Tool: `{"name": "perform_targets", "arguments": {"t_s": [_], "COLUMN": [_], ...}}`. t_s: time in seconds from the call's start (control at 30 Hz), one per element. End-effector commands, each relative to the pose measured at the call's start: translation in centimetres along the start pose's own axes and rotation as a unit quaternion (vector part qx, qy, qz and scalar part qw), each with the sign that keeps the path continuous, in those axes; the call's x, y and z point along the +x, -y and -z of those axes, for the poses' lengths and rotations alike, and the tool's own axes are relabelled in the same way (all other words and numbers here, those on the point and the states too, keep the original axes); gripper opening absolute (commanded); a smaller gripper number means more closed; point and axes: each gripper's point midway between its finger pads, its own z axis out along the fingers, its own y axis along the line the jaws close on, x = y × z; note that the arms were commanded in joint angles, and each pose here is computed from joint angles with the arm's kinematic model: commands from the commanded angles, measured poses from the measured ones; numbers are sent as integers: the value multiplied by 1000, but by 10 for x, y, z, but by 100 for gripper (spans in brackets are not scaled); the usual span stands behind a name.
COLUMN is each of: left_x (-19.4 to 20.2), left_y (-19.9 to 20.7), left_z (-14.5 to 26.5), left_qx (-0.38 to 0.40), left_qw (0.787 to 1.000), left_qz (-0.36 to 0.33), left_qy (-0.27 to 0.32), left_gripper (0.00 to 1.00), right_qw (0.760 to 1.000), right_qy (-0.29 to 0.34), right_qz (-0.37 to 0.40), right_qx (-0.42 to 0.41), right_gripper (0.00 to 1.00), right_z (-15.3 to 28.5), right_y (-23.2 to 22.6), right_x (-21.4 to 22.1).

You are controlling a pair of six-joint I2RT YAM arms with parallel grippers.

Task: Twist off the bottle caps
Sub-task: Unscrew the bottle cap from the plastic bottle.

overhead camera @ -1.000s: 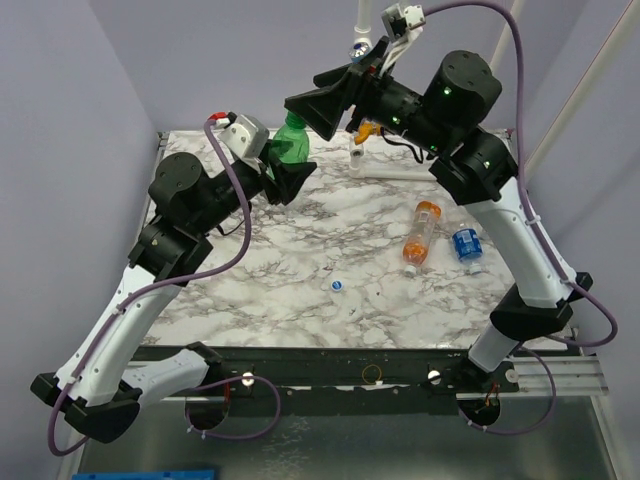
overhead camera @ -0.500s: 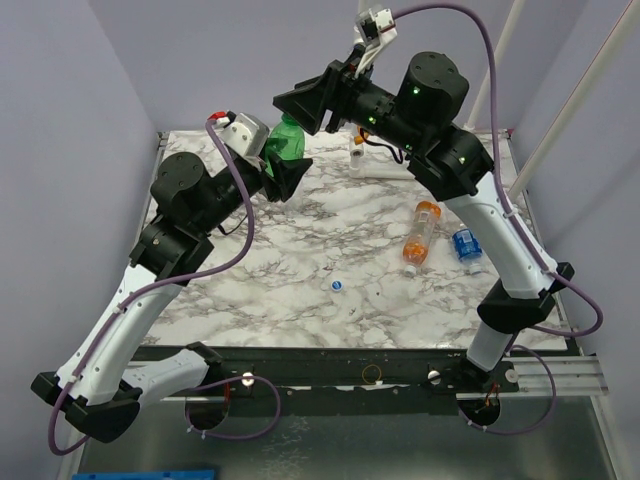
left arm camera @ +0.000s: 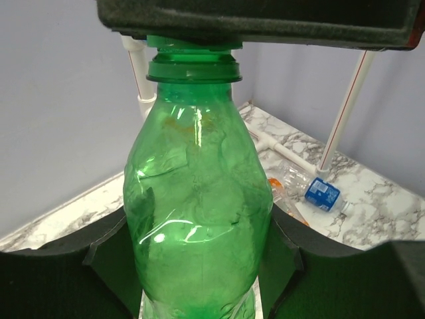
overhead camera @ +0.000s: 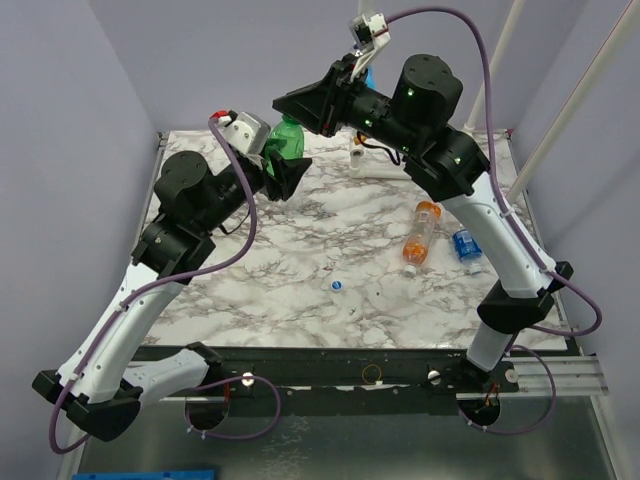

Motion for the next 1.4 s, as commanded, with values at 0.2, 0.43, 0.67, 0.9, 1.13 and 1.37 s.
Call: {"name": "perform_targets", "arguments": {"t_s": [0.2,0.43,0.67,0.9,1.13,1.37], "left_x": [-38,-44,-43,-41,-39,-32], "left_y": [47,126,154,147,105,30], "left_z": [16,66,101,94,54,17], "left_qx": [119,353,456,436,295,83], "left_qw": [991,932,884,896,954,995], "left_qz": [35,79,104,87,38,-14], "left_qy": [45,12,-23,-11,32,52], "left_gripper": [0,0,0,0,0,0], "right_qw": [988,900,848,864,973,997], "right_qy": [-1,-35,-57,-62,25,35], "right_qz": [47,91,101,93,60,8], "right_qx": [-145,-424,-517,-492,-221,-75], "right_gripper": [1,1,1,3,100,100], "right_z": [28,112,153,142,79,61], "right_y": [-54,-129,-141,-127,-65,-21], "right_x": [-19,-19,-19,-11,-50,-62]}}
